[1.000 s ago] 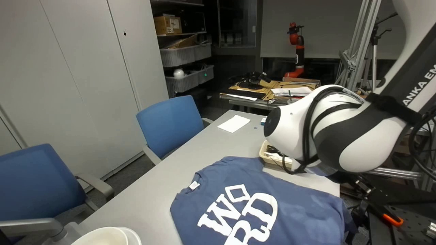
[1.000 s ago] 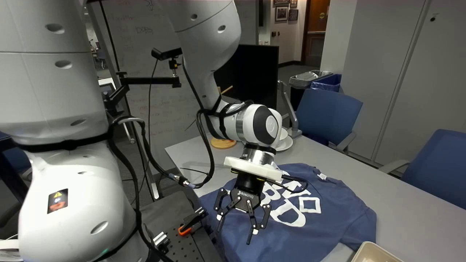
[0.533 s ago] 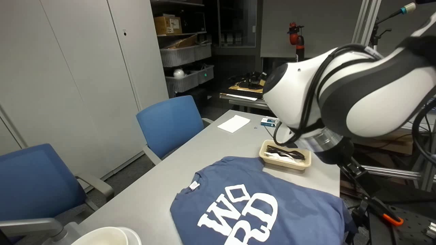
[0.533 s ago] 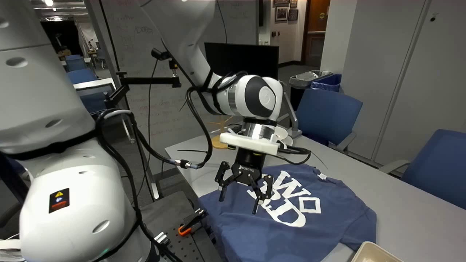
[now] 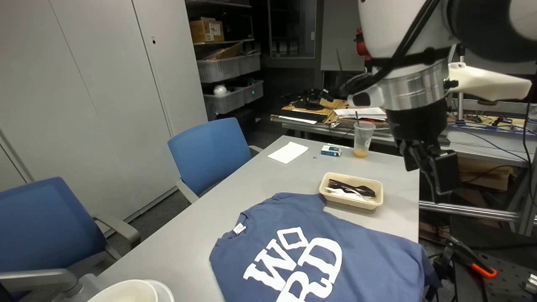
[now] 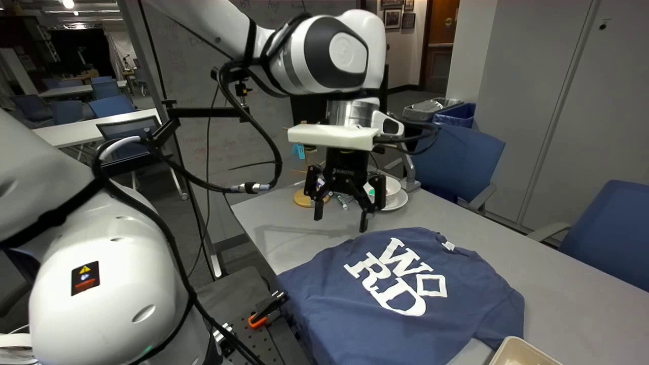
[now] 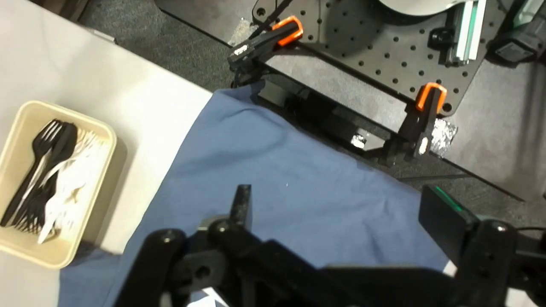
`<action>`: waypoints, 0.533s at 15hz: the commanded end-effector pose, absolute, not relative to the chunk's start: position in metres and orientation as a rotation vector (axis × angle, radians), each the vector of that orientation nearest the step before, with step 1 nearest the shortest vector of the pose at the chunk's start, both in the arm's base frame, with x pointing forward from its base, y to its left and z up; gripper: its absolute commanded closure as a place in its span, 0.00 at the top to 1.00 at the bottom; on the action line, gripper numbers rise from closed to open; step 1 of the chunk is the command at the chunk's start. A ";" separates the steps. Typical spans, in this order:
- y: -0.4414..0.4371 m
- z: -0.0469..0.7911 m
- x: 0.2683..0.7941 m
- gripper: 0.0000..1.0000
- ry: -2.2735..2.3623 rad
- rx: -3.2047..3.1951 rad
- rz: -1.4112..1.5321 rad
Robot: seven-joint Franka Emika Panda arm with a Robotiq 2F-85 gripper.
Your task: Unfold the blue shirt
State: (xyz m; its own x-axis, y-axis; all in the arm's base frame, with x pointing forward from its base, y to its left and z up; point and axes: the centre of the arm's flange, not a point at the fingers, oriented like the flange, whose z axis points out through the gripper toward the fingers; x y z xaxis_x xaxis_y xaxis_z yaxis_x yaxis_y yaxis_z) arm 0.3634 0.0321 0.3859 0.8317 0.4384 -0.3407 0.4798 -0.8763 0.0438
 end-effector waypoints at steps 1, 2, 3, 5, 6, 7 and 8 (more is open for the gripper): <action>0.041 0.431 0.346 1.00 0.662 2.951 -0.214; 0.044 0.440 0.345 1.00 0.647 2.959 -0.144; 0.048 0.450 0.343 1.00 0.637 2.962 -0.071; 0.053 0.465 0.341 1.00 0.618 2.963 0.062; 0.054 0.470 0.340 1.00 0.608 2.960 0.120; 0.056 0.475 0.339 1.00 0.606 2.959 0.171; 0.058 0.480 0.337 1.00 0.600 2.956 0.219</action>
State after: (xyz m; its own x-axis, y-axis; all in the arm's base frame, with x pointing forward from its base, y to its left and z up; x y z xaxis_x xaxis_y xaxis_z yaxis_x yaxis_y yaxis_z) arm 0.3562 0.0520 0.4696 0.9127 0.4086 0.0061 0.4040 -0.9043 0.1379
